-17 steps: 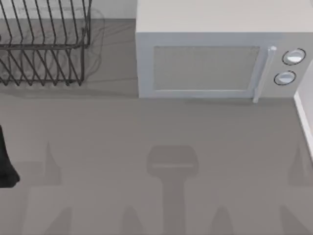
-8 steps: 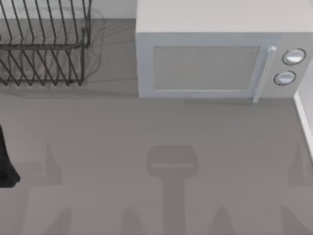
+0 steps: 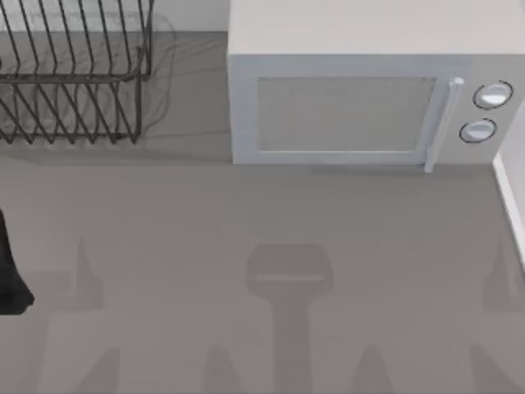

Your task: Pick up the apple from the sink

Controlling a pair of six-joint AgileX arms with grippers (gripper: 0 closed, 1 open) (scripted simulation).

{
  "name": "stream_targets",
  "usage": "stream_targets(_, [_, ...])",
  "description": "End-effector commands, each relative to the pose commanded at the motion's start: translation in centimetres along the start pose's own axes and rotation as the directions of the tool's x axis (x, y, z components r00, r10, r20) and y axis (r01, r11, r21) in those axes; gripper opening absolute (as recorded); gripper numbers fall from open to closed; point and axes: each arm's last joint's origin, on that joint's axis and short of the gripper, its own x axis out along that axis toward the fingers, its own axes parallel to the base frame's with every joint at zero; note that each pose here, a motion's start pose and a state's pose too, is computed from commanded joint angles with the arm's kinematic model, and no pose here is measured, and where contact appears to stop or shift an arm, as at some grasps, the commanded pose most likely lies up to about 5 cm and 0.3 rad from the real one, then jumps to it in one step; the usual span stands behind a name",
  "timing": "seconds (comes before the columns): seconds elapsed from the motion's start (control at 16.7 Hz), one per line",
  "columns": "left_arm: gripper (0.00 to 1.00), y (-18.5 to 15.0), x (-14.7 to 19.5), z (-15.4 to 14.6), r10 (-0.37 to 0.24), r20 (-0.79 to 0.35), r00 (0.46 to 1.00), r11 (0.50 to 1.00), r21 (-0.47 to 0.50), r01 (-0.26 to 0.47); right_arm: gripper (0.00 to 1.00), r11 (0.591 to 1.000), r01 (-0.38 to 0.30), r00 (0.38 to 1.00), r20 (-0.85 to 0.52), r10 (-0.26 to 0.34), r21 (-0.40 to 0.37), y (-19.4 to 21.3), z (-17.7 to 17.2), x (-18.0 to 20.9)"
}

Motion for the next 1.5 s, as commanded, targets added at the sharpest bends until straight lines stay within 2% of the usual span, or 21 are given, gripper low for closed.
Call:
stream_targets(0.42, [1.00, 0.0, 0.0, 0.0, 0.000, 0.000, 1.000, 1.000, 0.000, 0.000, 1.00, 1.000, 0.010, 0.999, -0.041, -0.010, -0.011, -0.1, 1.2, 0.0])
stream_targets(0.66, [1.00, 0.0, 0.0, 0.0, 0.000, 0.000, 1.000, 1.000, 0.000, 0.000, 1.00, 0.998, 0.036, 0.979, -0.201, -0.045, -0.045, -0.5, 4.9, 1.1])
stream_targets(0.84, [1.00, 0.0, 0.0, 0.0, 0.000, 0.000, 1.000, 1.000, 0.000, 0.000, 1.00, 0.996, 0.050, 0.919, -0.386, -0.076, -0.077, -1.1, 8.1, 3.6])
stream_targets(1.02, [1.00, 0.0, 0.0, 0.0, 0.000, 0.000, 1.000, 1.000, 0.000, 0.000, 1.00, 0.994, 0.051, 0.803, -0.587, -0.101, -0.101, -2.2, 10.6, 8.2])
stream_targets(1.2, [1.00, 0.0, 0.0, 0.0, 0.000, 0.000, 1.000, 1.000, 0.000, 0.000, 1.00, 0.993, 0.040, 0.633, -0.766, -0.109, -0.108, -4.0, 11.2, 14.1])
stream_targets(1.5, [1.00, 0.0, 0.0, 0.0, 0.000, 0.000, 1.000, 1.000, 0.000, 0.000, 1.00, 0.997, 0.016, 0.302, -0.950, -0.073, -0.072, -7.9, 7.2, 23.6])
